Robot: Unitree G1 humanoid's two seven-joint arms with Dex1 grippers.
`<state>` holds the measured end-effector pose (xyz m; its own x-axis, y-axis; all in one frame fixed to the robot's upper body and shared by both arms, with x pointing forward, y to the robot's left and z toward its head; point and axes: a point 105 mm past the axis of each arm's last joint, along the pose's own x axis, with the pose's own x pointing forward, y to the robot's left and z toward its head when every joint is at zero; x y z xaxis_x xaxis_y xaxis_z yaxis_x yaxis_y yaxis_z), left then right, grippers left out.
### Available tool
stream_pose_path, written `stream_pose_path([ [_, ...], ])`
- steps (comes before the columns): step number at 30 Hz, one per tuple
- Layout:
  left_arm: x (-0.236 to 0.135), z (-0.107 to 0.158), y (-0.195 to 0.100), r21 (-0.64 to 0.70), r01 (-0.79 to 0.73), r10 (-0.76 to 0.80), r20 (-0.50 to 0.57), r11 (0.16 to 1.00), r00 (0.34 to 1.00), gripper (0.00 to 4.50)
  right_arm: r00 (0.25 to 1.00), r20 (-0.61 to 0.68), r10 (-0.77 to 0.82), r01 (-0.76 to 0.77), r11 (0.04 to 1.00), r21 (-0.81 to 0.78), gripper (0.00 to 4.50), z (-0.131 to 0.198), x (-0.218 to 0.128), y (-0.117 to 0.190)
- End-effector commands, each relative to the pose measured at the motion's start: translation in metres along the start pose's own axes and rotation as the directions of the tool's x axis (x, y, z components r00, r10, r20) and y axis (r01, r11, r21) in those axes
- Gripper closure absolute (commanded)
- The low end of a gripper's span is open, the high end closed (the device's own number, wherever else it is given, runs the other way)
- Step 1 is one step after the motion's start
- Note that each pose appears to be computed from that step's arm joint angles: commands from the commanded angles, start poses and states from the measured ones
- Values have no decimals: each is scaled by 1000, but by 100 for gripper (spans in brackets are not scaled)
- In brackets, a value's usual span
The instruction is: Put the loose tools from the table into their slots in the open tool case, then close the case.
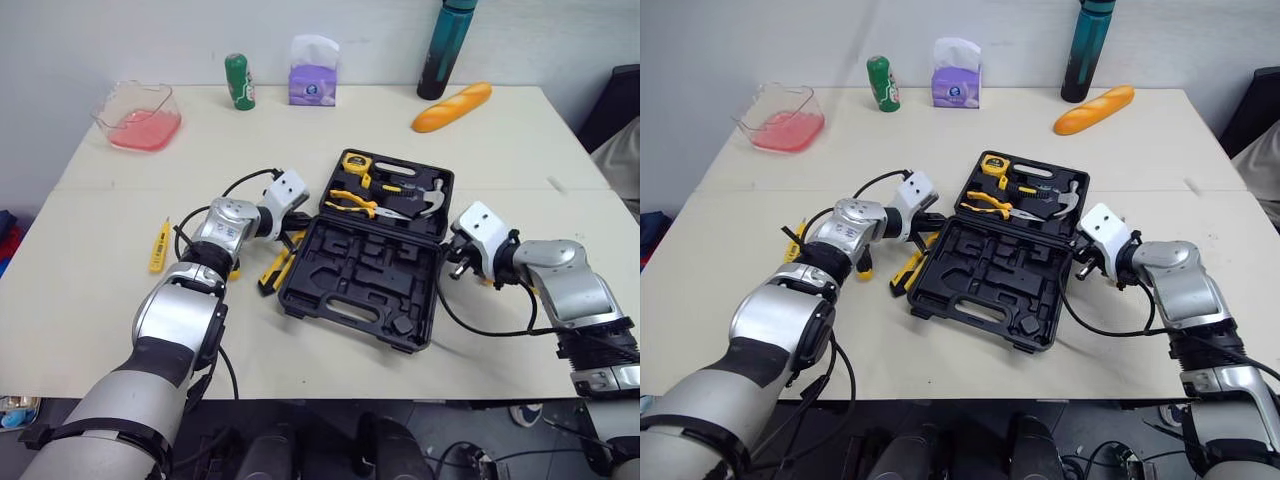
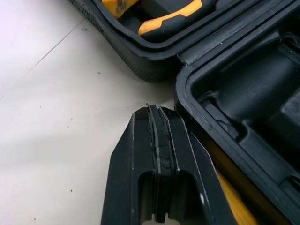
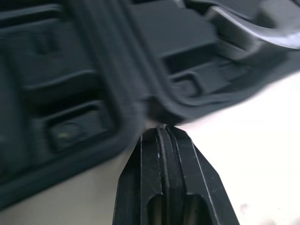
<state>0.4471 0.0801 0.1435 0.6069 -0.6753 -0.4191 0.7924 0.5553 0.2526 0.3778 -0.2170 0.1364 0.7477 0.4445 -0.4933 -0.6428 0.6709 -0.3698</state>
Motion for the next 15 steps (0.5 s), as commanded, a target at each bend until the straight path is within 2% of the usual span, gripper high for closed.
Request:
stream_pose_path([
  [1,3,31,-20,71,149,-155,96,986,983,450,995,100,21,-13,996,-88,445,33,-6,3],
  [7,0,30,-40,148,292,-309,109,945,945,450,995,94,24,-14,994,-108,445,30,-9,3],
  [15,-10,18,-60,189,398,-416,65,898,907,450,981,134,140,-118,980,-162,445,37,-20,28],
])
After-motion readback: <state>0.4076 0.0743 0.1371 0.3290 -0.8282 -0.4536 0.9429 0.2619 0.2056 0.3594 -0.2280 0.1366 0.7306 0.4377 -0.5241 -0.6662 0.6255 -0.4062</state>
